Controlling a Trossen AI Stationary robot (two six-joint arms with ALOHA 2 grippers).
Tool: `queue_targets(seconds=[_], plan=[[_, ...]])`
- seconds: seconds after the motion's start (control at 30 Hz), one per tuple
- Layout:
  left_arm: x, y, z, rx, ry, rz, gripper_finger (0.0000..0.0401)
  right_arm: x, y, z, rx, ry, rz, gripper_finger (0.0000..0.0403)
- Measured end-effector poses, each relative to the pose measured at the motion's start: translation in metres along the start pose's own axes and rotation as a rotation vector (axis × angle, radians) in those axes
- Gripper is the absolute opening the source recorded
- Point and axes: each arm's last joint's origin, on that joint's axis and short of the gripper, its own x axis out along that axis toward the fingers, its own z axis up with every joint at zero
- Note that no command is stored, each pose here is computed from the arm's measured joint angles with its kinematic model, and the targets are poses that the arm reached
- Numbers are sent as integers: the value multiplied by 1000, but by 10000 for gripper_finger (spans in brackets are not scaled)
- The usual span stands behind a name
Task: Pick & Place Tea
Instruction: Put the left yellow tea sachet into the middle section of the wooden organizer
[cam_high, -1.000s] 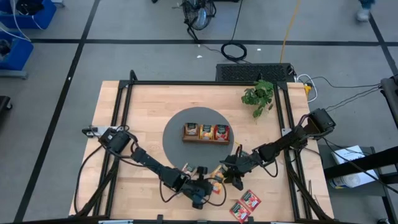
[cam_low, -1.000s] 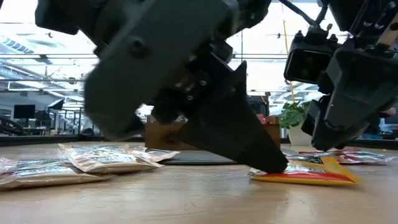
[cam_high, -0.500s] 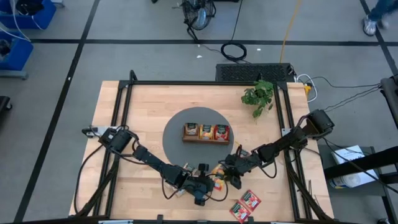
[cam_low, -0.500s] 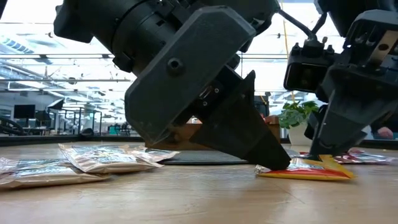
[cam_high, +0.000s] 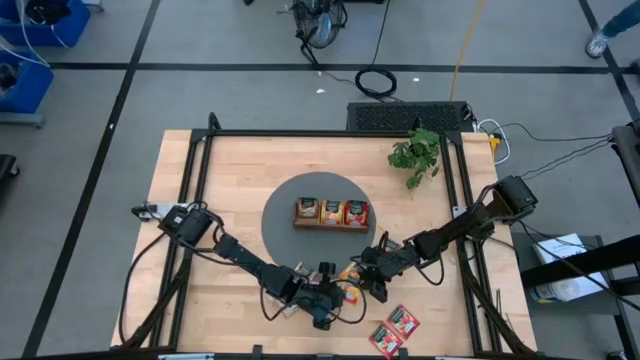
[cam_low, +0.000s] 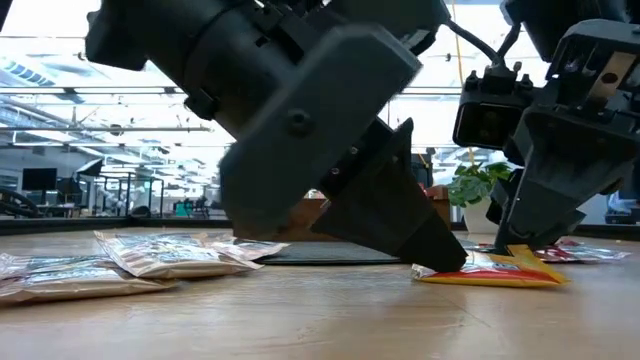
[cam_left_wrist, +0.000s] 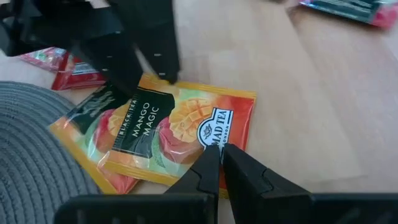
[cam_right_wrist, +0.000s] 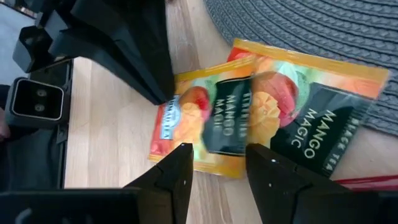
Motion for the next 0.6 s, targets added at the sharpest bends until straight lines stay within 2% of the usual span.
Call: queue_targets(seconds=[0.23,0.33,0.6], plan=[[4,11,6,-13,-43,-6,31,0,0,-1,-43,22,14,132],[6,14,6,-22,-39,-14,31,0,0,-1,-58,24,14,117],[7,13,6,-23,-47,-14,31,1,-1,-1,-151,-6,-12,17]])
